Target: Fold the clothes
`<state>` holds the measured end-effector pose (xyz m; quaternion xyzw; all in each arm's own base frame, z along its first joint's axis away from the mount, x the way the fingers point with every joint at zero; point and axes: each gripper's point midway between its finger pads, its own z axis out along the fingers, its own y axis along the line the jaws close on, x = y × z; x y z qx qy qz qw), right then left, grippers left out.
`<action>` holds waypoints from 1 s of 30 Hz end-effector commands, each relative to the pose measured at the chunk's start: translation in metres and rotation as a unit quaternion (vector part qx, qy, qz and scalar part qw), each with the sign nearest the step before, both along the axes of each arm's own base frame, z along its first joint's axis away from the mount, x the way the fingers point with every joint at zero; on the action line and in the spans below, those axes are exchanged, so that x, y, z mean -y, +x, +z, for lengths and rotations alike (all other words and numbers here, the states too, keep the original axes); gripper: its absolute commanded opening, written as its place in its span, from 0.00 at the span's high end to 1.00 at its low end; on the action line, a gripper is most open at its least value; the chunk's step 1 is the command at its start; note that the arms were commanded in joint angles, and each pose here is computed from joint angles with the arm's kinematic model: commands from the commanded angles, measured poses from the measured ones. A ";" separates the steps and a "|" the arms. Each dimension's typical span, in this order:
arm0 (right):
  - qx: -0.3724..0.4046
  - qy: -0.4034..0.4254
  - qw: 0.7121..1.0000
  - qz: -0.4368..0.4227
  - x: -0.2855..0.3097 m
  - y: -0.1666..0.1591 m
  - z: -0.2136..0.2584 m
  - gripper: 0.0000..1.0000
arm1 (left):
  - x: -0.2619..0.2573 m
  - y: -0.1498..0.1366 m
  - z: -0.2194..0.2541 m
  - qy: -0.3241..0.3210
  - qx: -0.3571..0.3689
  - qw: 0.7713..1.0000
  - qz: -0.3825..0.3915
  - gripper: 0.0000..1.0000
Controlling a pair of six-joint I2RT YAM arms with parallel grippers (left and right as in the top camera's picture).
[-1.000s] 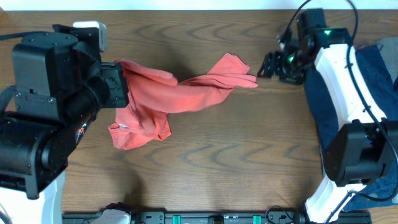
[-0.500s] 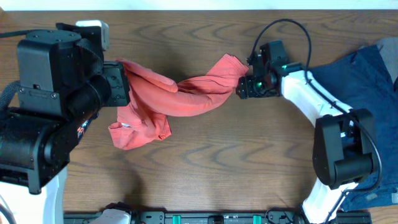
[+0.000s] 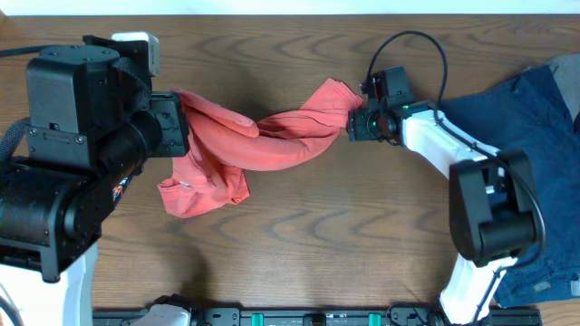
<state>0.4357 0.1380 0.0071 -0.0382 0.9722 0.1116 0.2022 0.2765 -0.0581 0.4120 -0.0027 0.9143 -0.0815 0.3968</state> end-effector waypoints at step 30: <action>0.229 0.062 0.969 -0.062 0.026 0.050 0.210 0.69 | -0.002 0.003 -0.009 0.016 -0.020 1.000 -0.002 0.94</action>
